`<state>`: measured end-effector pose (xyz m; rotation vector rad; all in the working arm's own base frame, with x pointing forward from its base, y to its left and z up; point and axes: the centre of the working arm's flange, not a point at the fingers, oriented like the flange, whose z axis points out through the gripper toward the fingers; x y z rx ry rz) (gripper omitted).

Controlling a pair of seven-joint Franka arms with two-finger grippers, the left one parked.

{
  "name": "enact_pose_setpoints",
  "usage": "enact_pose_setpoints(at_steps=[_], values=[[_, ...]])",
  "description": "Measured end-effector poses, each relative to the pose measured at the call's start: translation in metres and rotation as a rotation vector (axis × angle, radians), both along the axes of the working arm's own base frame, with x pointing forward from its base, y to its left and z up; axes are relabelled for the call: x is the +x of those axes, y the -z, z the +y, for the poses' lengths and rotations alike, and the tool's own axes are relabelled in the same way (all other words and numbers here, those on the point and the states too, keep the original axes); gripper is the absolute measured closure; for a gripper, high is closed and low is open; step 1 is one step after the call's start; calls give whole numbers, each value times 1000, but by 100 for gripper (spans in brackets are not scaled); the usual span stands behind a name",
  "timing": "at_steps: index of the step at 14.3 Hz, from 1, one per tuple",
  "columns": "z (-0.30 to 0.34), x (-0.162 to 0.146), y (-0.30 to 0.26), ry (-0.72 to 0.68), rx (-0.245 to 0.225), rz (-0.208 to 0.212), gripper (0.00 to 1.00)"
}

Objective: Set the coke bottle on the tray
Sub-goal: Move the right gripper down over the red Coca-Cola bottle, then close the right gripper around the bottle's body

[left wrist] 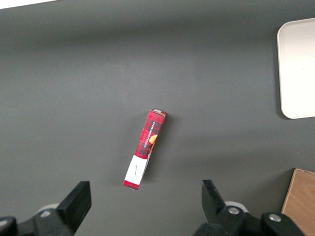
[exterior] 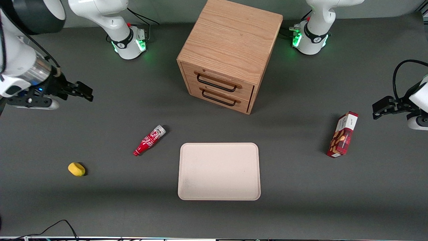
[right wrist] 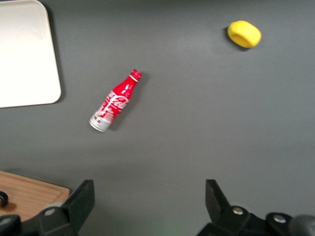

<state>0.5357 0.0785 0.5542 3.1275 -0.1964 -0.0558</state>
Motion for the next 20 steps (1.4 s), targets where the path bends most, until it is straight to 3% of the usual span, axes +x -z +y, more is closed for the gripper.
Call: enact_pose_setpoints(at_steps=[10,13,20], values=[[109,60,186,479,-17,68,0],[112,67,233,537,-22,92,0],[109,64,314,606,-16,100,0]])
